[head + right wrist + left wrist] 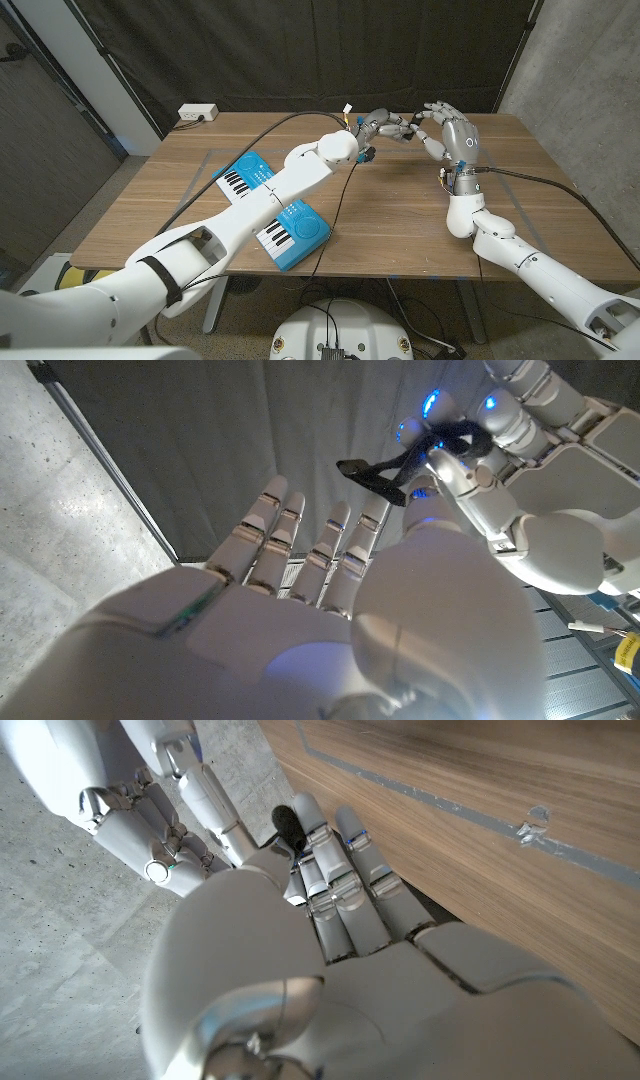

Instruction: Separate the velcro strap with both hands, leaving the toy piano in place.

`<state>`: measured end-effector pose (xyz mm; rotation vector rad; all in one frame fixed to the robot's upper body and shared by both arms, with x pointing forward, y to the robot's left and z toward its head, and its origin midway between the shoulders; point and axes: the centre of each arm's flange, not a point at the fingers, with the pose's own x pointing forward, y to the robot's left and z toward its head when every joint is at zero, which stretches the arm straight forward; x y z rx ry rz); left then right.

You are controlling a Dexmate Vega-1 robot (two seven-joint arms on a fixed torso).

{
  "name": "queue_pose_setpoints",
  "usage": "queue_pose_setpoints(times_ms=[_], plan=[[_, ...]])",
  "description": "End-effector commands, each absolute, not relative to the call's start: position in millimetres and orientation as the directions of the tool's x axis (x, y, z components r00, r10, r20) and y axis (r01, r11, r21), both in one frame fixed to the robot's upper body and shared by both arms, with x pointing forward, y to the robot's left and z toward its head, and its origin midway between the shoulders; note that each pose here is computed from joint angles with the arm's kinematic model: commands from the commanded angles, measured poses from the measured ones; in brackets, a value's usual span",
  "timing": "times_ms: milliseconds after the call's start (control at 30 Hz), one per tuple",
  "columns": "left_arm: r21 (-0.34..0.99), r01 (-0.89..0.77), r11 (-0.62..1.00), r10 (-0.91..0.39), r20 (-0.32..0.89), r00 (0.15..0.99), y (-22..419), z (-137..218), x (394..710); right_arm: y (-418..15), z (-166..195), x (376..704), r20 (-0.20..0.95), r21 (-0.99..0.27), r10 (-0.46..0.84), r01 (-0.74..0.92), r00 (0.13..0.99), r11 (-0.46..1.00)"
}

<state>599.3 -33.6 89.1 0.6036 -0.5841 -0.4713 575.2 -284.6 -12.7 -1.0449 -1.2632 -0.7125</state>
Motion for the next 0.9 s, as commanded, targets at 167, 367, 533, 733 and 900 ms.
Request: queue_pose_setpoints(times_ms=[167,367,533,733,900], plan=[[0.643,0.283,0.712,-0.592,0.333,0.734,-34.4,88.3,602.7,-289.2,-5.8,580.0,0.982,-0.19,0.092,0.895,0.167,0.403],[0.639,0.277,0.717,-0.586,0.338,0.736,-33.1,88.7,603.5,-290.6,-4.2,579.7,0.984,-0.176,0.082,0.889,0.156,0.423],[0.637,0.249,0.73,-0.564,0.355,0.746,-30.0,89.5,603.6,-292.3,-4.2,578.8,0.985,-0.173,0.082,0.888,0.153,0.427],[0.63,0.253,0.734,-0.56,0.351,0.75,-27.7,89.1,605.4,-293.8,-3.6,576.9,0.984,-0.176,0.083,0.889,0.155,0.424],[0.628,0.237,0.741,-0.543,0.352,0.762,-26.8,87.2,608.0,-292.3,-0.6,573.2,0.984,-0.178,0.094,0.892,0.153,0.416]])
